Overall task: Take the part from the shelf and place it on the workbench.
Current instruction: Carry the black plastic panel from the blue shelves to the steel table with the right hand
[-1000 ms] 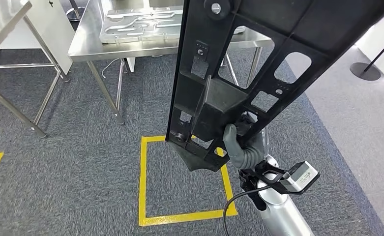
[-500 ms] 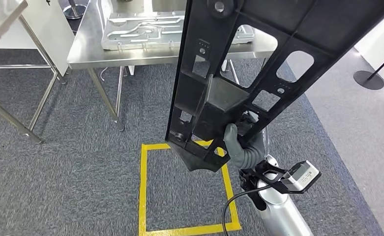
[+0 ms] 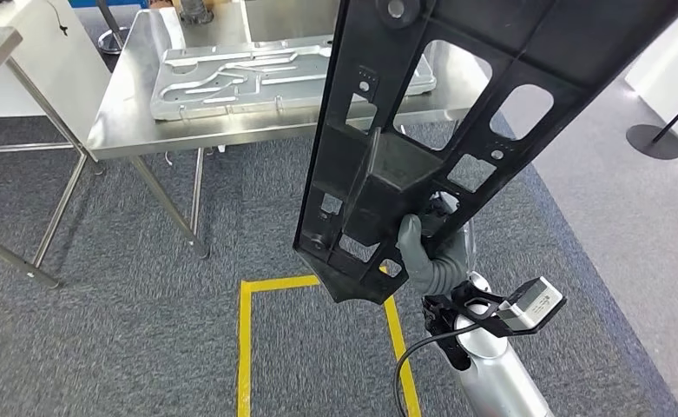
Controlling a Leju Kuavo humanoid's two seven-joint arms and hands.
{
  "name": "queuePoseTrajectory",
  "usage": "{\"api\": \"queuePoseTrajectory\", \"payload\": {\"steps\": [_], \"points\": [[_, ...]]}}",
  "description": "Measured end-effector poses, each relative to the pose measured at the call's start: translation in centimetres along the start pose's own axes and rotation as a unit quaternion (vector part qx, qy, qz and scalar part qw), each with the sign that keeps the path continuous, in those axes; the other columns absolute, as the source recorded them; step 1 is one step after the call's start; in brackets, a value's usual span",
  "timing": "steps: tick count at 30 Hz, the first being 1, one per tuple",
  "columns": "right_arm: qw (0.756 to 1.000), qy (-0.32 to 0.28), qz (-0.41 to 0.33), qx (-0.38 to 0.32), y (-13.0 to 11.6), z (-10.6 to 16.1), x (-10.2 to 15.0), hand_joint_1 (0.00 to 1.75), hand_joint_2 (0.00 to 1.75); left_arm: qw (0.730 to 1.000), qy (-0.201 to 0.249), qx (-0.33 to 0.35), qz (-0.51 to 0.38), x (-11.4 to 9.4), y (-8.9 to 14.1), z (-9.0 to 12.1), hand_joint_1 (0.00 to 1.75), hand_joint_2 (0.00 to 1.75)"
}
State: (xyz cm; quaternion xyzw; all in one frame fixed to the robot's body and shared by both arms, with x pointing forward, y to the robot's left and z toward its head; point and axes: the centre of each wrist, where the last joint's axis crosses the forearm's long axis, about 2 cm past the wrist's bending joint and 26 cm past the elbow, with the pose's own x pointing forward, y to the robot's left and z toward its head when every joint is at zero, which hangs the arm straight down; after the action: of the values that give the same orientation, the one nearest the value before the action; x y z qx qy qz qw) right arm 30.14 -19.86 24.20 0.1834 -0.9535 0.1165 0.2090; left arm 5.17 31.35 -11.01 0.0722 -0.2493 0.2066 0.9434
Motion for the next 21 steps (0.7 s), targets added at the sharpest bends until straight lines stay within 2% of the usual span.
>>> {"api": "queuePoseTrajectory", "payload": {"steps": [21], "points": [[1.000,0.010,0.006,-0.009,-0.27,0.13,-0.61,1.75,1.75,1.000,-0.004,0.005,0.006,-0.03,0.28,0.00,0.00,1.75]]}}
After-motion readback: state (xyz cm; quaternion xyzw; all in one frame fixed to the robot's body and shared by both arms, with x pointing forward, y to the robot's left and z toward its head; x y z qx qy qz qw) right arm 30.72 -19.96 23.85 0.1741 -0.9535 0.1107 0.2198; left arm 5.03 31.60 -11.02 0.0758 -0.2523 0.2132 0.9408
